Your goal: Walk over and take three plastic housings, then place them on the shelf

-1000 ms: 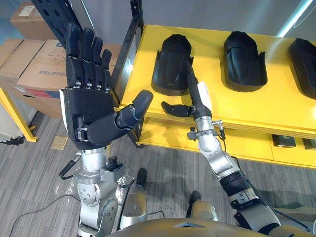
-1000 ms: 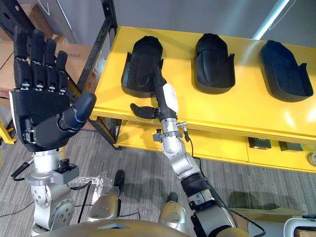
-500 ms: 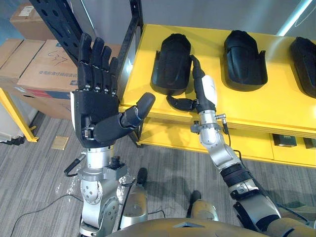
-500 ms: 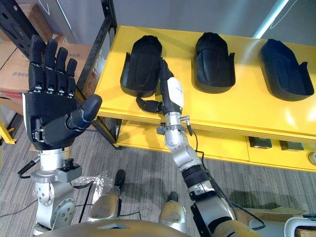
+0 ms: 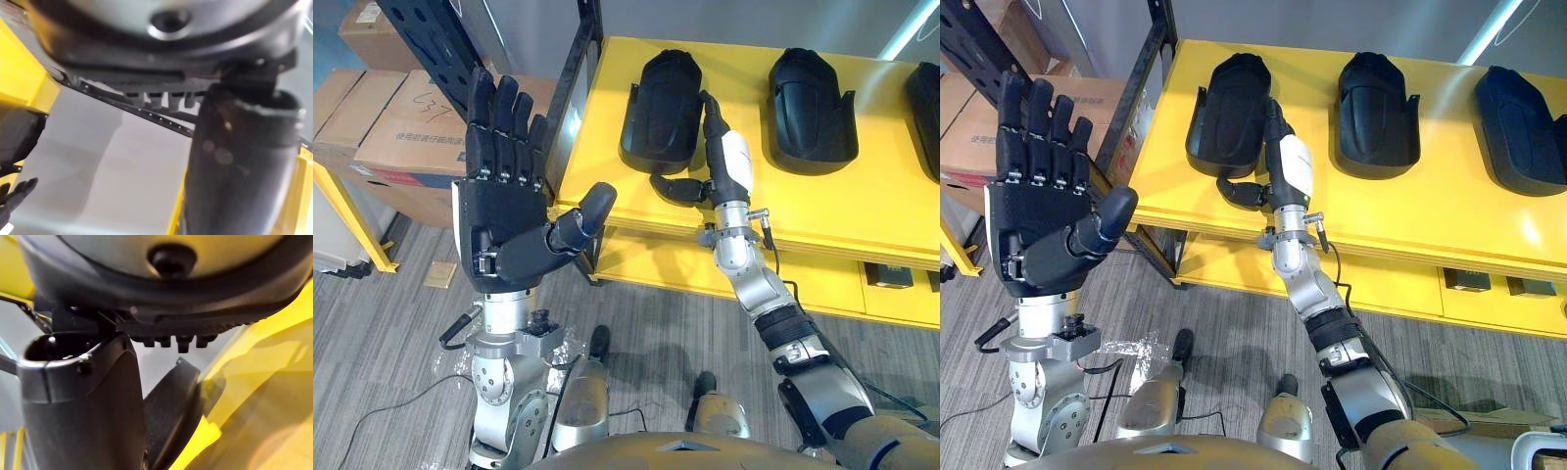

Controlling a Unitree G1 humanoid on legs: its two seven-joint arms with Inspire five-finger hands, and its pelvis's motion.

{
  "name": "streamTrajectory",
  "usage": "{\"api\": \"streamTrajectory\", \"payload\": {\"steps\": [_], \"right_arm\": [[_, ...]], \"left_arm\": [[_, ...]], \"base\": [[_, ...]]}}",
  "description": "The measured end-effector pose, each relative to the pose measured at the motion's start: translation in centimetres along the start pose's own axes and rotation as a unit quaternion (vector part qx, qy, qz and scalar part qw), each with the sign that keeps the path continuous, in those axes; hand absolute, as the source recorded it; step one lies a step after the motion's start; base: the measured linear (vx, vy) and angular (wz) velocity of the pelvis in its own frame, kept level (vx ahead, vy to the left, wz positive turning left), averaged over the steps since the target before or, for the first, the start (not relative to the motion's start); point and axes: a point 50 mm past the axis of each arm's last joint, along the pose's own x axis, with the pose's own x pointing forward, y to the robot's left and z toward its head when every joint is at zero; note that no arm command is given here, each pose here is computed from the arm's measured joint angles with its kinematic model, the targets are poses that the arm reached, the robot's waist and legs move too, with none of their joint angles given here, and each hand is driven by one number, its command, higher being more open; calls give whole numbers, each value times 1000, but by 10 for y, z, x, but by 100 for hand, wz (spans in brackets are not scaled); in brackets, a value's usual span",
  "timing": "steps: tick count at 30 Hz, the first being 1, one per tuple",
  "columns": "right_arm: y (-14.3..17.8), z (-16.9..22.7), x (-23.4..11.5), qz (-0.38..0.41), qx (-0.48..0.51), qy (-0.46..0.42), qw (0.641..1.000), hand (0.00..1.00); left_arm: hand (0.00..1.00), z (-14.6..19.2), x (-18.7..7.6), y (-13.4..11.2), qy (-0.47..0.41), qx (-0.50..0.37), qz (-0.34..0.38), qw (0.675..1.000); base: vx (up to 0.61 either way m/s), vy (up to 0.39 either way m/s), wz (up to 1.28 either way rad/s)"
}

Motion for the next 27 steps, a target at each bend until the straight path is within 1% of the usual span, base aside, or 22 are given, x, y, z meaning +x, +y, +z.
{"api": "streamTrajectory", "payload": {"steps": [5,27], "right_arm": [[-4,0,8,-4,-10,-5,1000,100],[-23,4,44,-12,-64,-27,997,100]], "left_arm": [[100,-5,-2,2,12,0,5,1000],[100,-6,0,-2,9,-8,0,1000]], "base": [[0,0,4],[-15,-25,3]]}}
